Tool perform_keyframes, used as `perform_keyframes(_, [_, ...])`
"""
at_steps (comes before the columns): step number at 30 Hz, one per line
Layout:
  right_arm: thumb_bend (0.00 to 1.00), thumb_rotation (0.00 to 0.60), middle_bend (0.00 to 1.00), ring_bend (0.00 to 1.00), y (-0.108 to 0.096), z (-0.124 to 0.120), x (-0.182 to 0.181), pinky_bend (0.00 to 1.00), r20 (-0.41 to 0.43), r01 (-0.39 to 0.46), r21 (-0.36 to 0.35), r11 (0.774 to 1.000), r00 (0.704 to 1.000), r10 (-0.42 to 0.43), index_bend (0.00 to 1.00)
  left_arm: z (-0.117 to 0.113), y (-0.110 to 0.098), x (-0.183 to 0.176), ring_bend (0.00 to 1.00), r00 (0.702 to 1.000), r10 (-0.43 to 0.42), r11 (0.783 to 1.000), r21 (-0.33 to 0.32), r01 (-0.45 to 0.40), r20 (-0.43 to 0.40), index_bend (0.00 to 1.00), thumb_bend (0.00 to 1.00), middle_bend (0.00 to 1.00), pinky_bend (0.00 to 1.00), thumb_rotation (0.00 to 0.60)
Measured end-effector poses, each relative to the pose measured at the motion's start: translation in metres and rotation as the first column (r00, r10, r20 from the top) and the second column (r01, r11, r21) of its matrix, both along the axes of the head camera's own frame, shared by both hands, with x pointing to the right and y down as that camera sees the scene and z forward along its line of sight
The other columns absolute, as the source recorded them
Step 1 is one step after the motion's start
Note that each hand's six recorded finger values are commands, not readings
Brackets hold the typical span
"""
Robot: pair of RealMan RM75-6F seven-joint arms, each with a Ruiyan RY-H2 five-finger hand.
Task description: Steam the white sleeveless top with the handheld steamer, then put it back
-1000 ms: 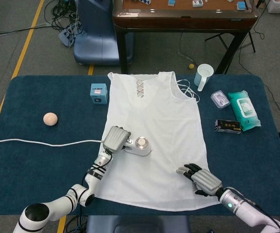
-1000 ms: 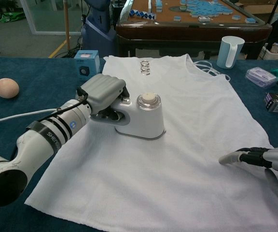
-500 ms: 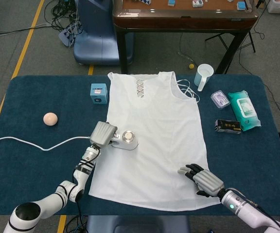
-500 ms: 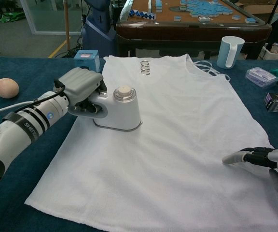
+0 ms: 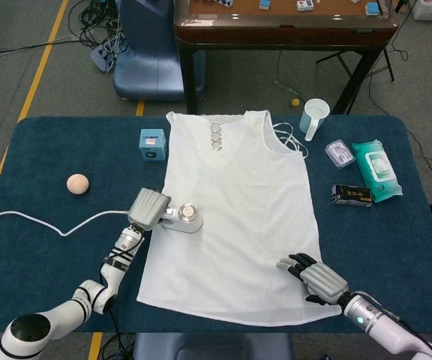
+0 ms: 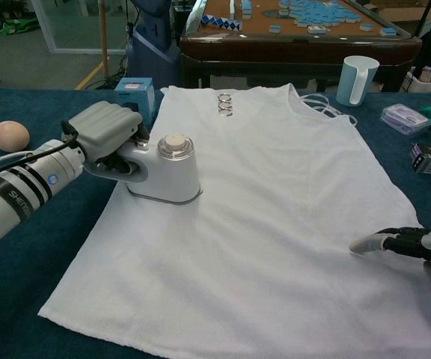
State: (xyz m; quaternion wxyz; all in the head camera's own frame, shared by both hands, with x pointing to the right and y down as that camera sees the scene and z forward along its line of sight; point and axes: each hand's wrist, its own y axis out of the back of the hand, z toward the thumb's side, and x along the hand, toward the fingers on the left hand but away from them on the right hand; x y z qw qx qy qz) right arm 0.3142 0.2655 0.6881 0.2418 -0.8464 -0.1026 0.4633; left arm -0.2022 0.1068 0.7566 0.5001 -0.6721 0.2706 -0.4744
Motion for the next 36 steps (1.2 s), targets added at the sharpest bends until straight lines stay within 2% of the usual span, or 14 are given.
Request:
perform_keyframes(15, [1.0,0.6,0.1,0.0,-0.007,-0.01,0.0,0.0,0.019,-0.018,0.037,0.999,1.0,0.018,0.0,-0.012,0.005,-0.034,0.62,0.997,-0.067,0.998,-0.023,0.066,-0.03,0.8,0.12,0.75,0.67,0.6])
perform_keyframes(17, [0.94,0.6,0.1,0.0,-0.011,-0.014,-0.001,0.0,0.029,-0.026,0.051,0.998,0.999,0.024,0.0,-0.017,0.003,-0.041,0.62,0.995,-0.086,0.996,-0.022,0.085,-0.044,0.8,0.12,0.75,0.67,0.6])
perform_keyframes(20, [0.74,0.6,0.1,0.0,-0.019,-0.022,-0.002,0.0,0.051,-0.046,0.078,0.996,0.998,0.042,0.0,-0.025,0.0,-0.053,0.62,0.99,-0.125,0.992,-0.022,0.124,-0.07,0.8,0.12,0.75,0.67,0.6])
perform_keyframes(23, [0.63,0.6,0.1,0.0,-0.032,-0.034,-0.003,0.0,0.079,-0.08,0.107,0.991,0.994,0.071,0.0,-0.033,-0.004,-0.07,0.62,0.98,-0.176,0.984,-0.027,0.175,-0.094,0.8,0.12,0.75,0.67,0.6])
perform_keyframes(29, [0.57,0.6,0.1,0.0,-0.071,-0.066,0.001,0.0,0.115,-0.127,0.211,0.969,0.988,0.104,0.0,-0.043,-0.006,-0.109,0.63,0.949,-0.293,0.956,-0.057,0.288,-0.12,0.8,0.12,0.75,0.67,0.6])
perform_keyframes(36, [0.54,0.6,0.1,0.0,-0.123,-0.109,0.006,0.0,0.134,-0.163,0.358,0.919,0.983,0.123,0.0,-0.041,0.001,-0.145,0.63,0.916,-0.387,0.921,-0.095,0.378,-0.108,0.8,0.12,0.75,0.67,0.6])
